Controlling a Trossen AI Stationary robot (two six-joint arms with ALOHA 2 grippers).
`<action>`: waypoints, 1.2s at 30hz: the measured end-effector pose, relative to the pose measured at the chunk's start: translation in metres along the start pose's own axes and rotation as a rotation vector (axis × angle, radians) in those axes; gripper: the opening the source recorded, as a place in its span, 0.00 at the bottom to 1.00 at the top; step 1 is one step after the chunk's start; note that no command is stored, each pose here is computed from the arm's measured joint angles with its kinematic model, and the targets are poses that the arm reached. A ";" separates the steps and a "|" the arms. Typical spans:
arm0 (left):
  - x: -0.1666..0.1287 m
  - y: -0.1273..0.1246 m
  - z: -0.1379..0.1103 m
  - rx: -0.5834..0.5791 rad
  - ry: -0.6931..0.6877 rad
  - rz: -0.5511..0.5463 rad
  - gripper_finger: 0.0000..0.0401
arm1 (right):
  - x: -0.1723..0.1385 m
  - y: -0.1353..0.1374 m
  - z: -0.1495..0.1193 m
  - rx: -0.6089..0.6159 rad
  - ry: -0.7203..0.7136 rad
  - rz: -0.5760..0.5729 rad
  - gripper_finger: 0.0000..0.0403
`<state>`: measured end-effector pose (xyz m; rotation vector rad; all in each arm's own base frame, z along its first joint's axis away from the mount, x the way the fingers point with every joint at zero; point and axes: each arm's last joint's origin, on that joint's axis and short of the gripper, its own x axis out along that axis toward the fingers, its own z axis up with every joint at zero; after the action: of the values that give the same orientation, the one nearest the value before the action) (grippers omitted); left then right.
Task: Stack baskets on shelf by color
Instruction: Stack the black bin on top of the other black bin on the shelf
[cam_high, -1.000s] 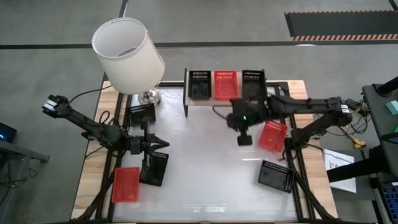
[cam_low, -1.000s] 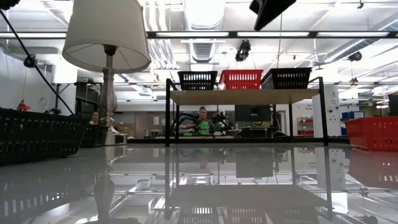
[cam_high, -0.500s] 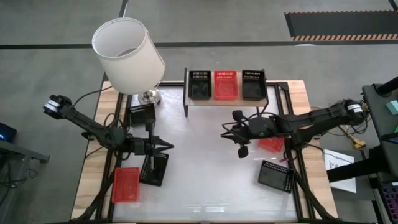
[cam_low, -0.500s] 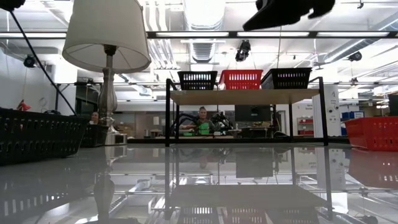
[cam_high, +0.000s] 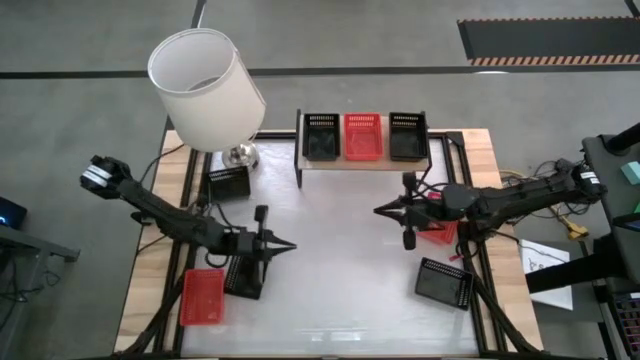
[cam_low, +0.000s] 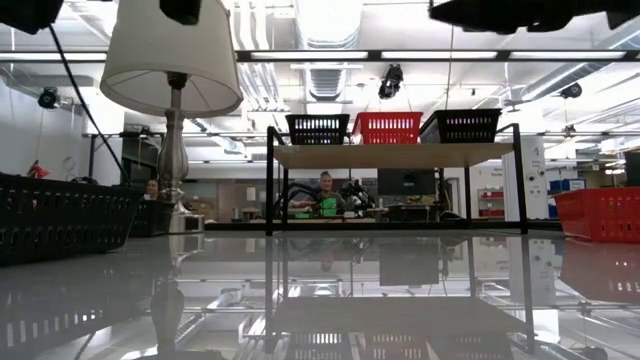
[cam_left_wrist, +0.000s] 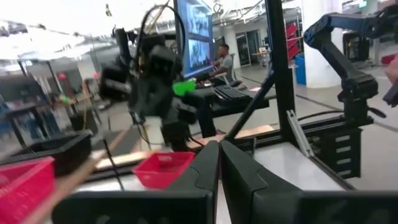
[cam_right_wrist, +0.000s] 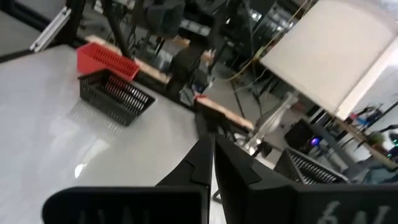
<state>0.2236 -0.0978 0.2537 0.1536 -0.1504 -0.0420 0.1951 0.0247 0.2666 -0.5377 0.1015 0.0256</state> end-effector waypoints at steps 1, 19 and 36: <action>0.004 -0.002 -0.002 -0.011 -0.002 0.001 0.00 | -0.004 0.000 -0.001 -0.001 -0.011 -0.006 0.02; 0.066 -0.037 0.025 -0.231 0.499 -0.036 0.00 | -0.021 0.003 -0.008 0.002 -0.071 0.010 0.02; 0.034 -0.084 0.011 -0.213 1.467 -0.271 0.00 | -0.021 0.003 -0.009 0.004 -0.064 0.014 0.02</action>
<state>0.2530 -0.1842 0.2565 -0.0372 1.3369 -0.2027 0.1734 0.0228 0.2597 -0.5315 0.0428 0.0566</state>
